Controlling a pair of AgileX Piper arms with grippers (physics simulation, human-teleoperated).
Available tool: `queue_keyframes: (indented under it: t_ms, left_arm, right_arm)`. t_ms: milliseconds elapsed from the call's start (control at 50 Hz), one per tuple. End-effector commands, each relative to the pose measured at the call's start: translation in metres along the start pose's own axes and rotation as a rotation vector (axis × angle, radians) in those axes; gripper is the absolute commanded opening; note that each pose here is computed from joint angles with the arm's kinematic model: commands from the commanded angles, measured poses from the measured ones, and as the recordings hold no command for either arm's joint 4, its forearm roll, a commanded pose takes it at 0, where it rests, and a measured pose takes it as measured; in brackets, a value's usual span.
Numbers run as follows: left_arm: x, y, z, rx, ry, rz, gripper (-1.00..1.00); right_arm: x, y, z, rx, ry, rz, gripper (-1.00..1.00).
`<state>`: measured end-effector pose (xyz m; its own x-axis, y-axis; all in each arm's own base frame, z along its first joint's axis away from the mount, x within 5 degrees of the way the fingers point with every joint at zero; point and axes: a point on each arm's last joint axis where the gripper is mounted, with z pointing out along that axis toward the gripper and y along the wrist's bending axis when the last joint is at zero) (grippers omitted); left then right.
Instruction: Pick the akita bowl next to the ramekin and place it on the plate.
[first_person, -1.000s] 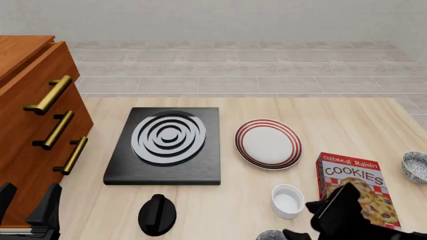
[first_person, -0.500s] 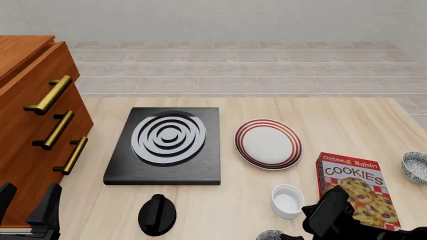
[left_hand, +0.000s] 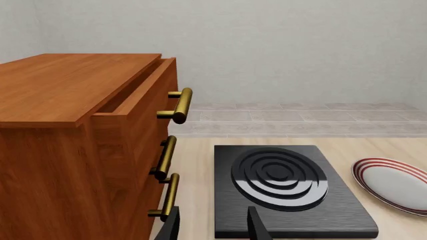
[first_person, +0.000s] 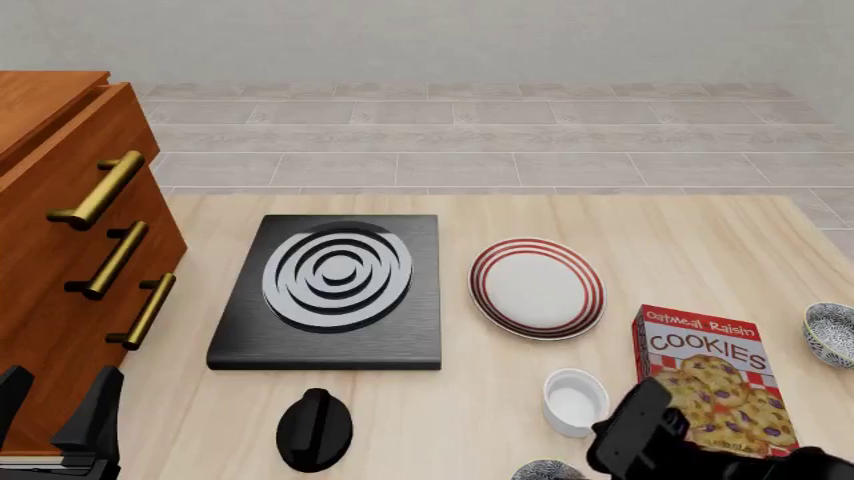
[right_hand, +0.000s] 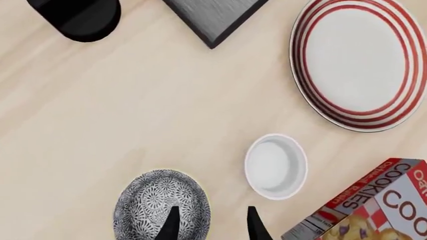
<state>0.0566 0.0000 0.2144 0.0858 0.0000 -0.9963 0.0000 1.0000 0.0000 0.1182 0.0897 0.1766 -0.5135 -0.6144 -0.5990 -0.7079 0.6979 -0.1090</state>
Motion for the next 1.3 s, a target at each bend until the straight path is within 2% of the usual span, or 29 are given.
queue_keyframes:
  t_ms: [20,1300]
  left_arm:
    - [0.0,0.0,0.0,0.0,0.0,0.0,1.0]
    - [0.0,0.0,0.0,0.0,0.0,0.0,1.0]
  right_arm:
    - [0.002,0.001,0.007,-0.009,0.027,-0.01,1.0]
    - [0.018,0.007,0.021,-0.025,0.061,0.005,1.0]
